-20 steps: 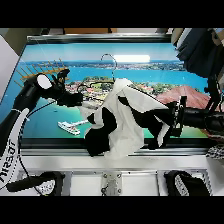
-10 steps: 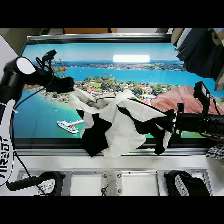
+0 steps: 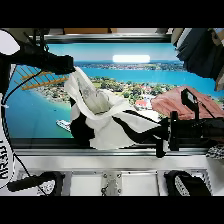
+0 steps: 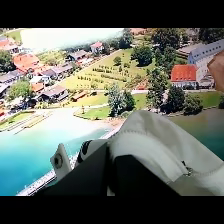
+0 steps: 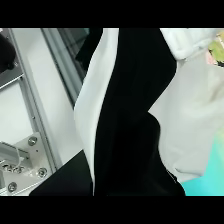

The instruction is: Fold the clothes and pants, and hang the long-sleeved shirts on hangers.

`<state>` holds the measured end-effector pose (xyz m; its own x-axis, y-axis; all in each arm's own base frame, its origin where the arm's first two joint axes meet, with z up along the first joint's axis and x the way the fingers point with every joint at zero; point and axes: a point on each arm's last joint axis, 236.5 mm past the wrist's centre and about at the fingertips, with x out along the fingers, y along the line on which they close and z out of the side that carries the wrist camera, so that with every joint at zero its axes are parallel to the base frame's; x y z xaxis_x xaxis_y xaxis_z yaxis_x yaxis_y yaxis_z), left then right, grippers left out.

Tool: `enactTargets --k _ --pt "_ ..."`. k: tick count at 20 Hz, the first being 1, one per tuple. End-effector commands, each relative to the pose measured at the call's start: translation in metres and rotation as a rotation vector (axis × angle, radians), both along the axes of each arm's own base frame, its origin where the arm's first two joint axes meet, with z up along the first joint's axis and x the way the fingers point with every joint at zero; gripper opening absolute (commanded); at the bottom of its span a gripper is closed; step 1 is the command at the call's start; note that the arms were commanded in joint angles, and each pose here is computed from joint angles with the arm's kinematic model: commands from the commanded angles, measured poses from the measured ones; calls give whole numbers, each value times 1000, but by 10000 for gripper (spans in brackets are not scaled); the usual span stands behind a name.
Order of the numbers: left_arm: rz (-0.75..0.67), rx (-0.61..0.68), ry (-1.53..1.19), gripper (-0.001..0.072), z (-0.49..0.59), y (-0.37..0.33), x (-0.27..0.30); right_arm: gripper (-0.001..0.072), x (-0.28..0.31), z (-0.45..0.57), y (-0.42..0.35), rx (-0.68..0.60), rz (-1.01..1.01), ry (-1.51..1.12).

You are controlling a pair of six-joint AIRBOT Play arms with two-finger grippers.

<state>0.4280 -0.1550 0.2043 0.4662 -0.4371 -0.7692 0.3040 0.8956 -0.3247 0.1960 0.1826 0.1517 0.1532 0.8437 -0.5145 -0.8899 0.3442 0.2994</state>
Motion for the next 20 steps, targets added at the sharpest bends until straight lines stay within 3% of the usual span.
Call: enactTargets --k 1,6,11,12,13,14,17,20 --pt "-23 55 -48 16 12 -8 -2 10 -19 16 25 77 92 9" --pt "-32 68 -37 17 10 -9 -7 10 -15 65 47 298 86 -25" --pt "-31 61 -62 21 19 -9 -6 11 -16 95 52 425 89 -32" --pt "-26 52 -97 225 31 -10 -2 11 -16 97 53 436 88 -32" --pt "-17 37 -160 586 52 -10 3 11 -16 98 53 439 87 -32" --pt "-3 24 -211 618 71 -7 6 10 -16 98 53 440 87 -30" --pt "44 -28 -297 618 111 8 8 10 -10 106 53 477 52 -10" --pt "74 -163 -327 618 133 18 0 10 13 120 48 500 -42 -66"
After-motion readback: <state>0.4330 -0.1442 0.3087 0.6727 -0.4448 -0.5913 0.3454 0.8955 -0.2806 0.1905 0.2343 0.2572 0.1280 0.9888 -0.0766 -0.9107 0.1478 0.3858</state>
